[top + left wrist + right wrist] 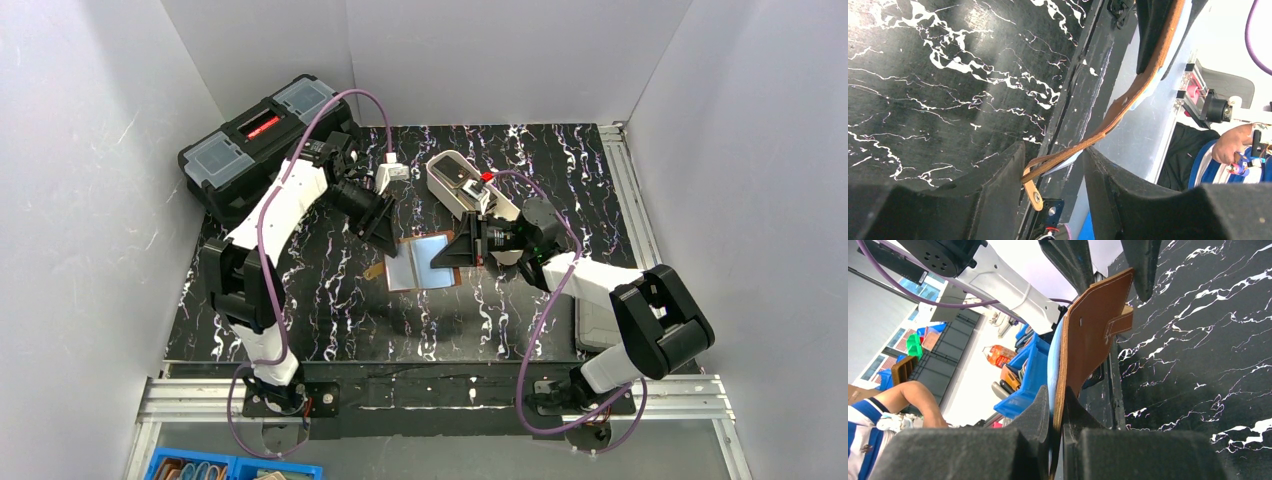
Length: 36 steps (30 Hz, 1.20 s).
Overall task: Put the credit cards into the card holder
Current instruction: Open the card holder.
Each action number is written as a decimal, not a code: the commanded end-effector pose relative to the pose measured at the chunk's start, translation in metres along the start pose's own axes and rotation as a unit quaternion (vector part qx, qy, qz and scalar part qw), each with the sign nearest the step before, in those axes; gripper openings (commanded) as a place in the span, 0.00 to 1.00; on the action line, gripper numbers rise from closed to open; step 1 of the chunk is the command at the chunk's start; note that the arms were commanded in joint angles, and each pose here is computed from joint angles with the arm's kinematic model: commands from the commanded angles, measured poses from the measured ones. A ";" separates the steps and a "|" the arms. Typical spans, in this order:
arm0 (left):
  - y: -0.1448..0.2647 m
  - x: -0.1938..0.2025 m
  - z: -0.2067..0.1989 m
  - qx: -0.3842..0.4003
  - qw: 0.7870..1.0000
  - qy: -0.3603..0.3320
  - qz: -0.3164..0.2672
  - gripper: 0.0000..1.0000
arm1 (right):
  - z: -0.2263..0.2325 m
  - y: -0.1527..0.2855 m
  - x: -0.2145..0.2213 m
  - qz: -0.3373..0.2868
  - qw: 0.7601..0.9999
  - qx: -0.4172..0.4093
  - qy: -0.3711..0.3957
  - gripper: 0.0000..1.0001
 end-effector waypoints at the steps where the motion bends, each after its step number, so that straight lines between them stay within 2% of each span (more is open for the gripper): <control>1: 0.013 0.004 -0.030 0.024 0.999 -0.026 -0.019 0.44 | 0.003 -0.002 -0.012 -0.013 0.999 -0.006 0.034 0.01; 10: 0.021 0.019 -0.038 0.033 0.999 -0.028 -0.002 0.44 | -0.005 0.002 -0.014 -0.013 0.998 0.050 0.044 0.01; 28: 0.021 0.018 -0.036 0.023 0.999 -0.027 -0.005 0.43 | 0.000 0.001 -0.020 -0.016 0.997 0.053 0.048 0.01; 33: 0.018 0.014 -0.027 -0.001 1.000 -0.018 -0.011 0.39 | 0.001 0.002 -0.020 -0.016 0.997 0.053 0.048 0.01; 36: 0.014 0.011 -0.014 -0.051 0.999 -0.011 -0.009 0.34 | 0.002 0.002 -0.020 -0.016 0.997 0.052 0.049 0.01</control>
Point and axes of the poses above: each gripper's point midway between its finger pads, its own y axis back along the fingers, its own z axis along the line the jaws close on, x = y × z, the point moved 10 cm from there along y, back along the fingers, and after that the axes turned 6 degrees about y, right-handed, at the moved point
